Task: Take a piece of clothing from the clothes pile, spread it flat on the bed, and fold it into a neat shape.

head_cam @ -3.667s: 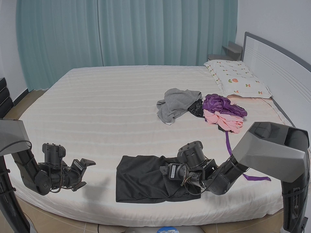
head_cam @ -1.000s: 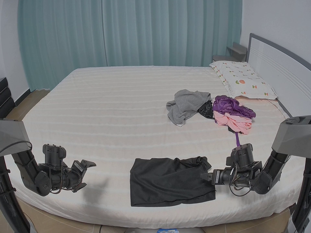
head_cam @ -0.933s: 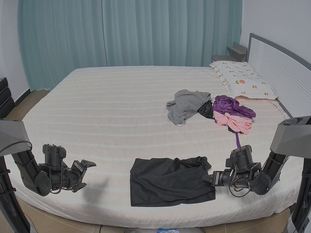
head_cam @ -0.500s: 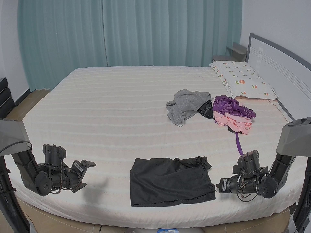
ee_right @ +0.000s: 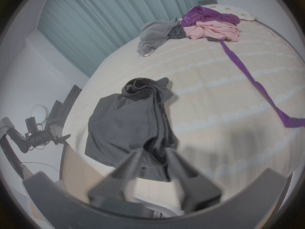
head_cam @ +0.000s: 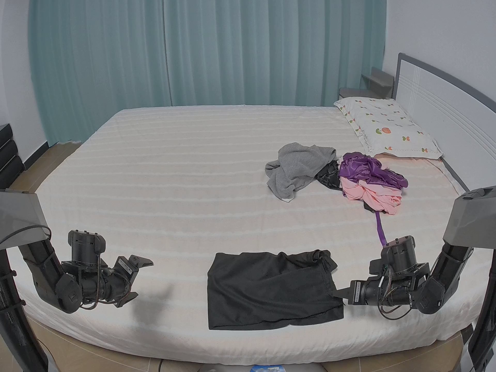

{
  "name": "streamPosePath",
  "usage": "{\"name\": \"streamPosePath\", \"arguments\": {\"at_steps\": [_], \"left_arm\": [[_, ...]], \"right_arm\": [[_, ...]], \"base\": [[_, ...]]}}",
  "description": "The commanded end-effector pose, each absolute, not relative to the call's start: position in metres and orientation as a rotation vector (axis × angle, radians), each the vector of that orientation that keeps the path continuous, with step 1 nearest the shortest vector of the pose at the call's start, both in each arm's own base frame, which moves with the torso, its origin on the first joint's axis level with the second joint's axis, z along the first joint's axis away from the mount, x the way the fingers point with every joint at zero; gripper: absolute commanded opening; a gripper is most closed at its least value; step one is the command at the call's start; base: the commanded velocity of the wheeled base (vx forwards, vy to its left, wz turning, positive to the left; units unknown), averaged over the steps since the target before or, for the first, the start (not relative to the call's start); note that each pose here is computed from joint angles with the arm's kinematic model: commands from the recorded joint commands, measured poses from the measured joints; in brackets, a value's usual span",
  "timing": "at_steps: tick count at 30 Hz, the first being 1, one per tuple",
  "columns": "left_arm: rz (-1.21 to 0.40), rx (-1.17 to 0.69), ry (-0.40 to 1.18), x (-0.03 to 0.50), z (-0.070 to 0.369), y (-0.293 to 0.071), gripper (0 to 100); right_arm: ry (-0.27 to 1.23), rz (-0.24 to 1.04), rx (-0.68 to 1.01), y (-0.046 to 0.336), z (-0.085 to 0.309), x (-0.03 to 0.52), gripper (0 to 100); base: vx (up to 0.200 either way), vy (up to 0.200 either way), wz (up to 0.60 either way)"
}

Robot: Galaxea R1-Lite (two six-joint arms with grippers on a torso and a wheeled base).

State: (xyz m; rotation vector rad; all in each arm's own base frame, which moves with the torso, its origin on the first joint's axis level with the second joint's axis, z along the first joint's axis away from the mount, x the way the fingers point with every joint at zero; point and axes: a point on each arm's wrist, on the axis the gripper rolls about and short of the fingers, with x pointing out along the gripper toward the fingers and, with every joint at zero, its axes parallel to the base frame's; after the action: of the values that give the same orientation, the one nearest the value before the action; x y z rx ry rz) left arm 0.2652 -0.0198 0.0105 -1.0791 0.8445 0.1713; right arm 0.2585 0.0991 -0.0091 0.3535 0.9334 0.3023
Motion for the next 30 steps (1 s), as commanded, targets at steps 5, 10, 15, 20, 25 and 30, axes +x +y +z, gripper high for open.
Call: {"name": "streamPosePath", "arguments": {"at_steps": [5,10,15,20,25,30], "left_arm": [[0.171,-1.08,0.844,0.266,0.01,-0.02,100],[0.172,-1.079,0.846,0.265,0.01,-0.02,100],[0.172,-1.079,0.846,0.265,0.01,-0.02,100],[0.172,-1.084,0.843,0.265,0.011,-0.02,100],[0.173,-1.085,0.843,0.265,0.011,-0.02,100],[0.173,-1.085,0.843,0.265,0.011,-0.02,100]], "right_arm": [[0.944,0.325,0.414,0.108,-0.015,0.272,100],[0.973,0.344,0.398,0.117,-0.024,0.27,0],[0.989,0.337,0.378,0.115,-0.024,0.265,0],[0.984,0.329,0.364,0.108,-0.017,0.254,0],[0.987,0.302,0.365,0.095,-0.014,0.248,0],[0.999,0.291,0.36,0.09,-0.018,0.247,0]], "base": [[0.0,0.0,0.0],[0.0,0.0,0.0],[0.0,0.0,0.0],[0.0,0.0,0.0],[0.0,0.0,0.0],[0.0,0.0,0.0]]}}
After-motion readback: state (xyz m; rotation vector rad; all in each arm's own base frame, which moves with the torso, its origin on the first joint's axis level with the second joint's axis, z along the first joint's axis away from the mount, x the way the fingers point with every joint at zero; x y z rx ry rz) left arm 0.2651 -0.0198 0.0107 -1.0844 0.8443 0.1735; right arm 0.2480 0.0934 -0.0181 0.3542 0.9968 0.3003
